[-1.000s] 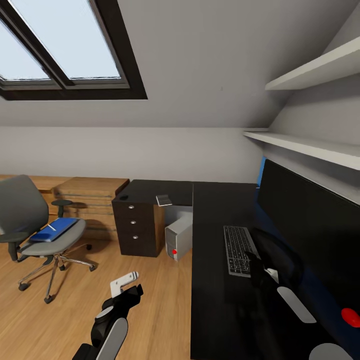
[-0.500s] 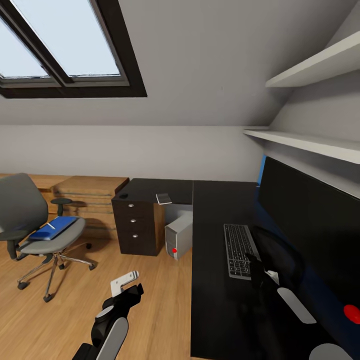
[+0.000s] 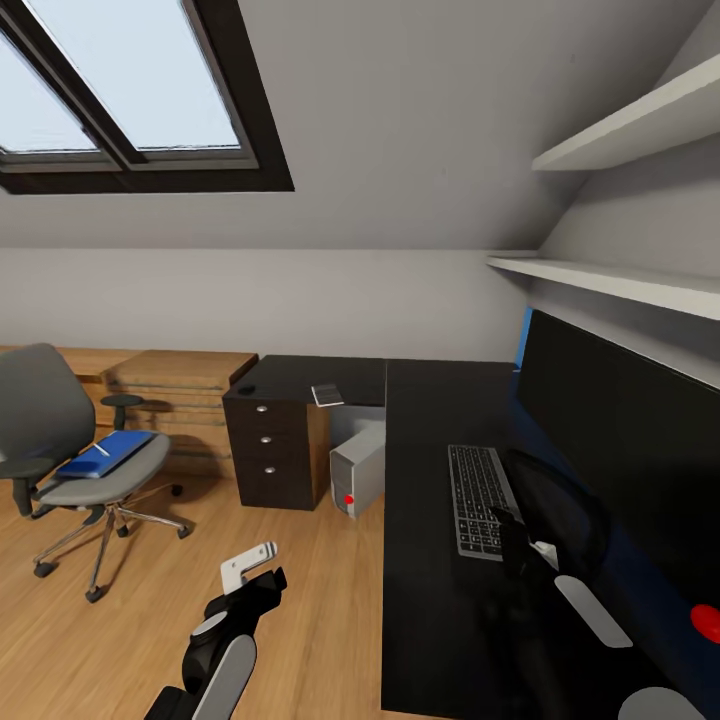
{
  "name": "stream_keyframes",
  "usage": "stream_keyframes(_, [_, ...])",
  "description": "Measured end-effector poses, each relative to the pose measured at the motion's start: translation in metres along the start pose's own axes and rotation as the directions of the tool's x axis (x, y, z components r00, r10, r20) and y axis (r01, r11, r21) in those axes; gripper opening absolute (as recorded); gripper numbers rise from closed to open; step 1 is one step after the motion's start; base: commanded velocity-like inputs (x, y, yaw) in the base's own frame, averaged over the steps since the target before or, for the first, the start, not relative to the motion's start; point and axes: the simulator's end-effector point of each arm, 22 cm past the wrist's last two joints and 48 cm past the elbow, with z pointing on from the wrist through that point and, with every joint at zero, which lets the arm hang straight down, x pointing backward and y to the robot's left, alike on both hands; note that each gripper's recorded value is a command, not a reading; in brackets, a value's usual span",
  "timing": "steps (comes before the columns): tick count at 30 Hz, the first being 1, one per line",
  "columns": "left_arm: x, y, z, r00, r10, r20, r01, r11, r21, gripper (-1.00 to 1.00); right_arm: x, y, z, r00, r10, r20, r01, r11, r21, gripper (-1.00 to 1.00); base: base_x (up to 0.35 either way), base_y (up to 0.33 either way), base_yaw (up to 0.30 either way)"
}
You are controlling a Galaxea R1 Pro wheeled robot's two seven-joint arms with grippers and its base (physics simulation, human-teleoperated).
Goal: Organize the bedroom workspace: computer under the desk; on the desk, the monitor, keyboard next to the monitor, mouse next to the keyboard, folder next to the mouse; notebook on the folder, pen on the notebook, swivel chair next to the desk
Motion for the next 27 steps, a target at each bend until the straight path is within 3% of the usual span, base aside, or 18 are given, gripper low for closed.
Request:
stream_keyframes(6, [0.001,0.001,0.001,1.0,0.002,-0.001,-0.002,1.0,-0.001,1.0,0.0,0.0,0.0,1.0,0.0,0.0,0.0,1.0,0.0,1.0,-0.071,0.0,0.0])
stream_keyframes(21, [0.001,0.001,0.002,1.0,0.002,-0.003,-0.002,1.0,-0.001,1.0,0.001,0.002,0.001,1.0,-0.001,0.001,0.001,1.0,-0.004,1.0,-0.321,0.0,0.0])
stream_keyframes(25, [0.002,0.002,0.002,1.0,0.001,-0.004,-0.001,1.0,-0.002,1.0,0.011,0.018,0.001,1.0,-0.015,-0.01,0.015,0.999,-0.041,1.0,-0.186,0.0,0.0])
stream_keyframes(27, [0.001,0.002,0.002,1.0,0.0,-0.002,0.0,1.0,-0.002,1.0,0.03,0.038,0.001,0.997,-0.066,-0.036,0.063,0.995,-0.083,1.0,-0.058,0.0,0.0])
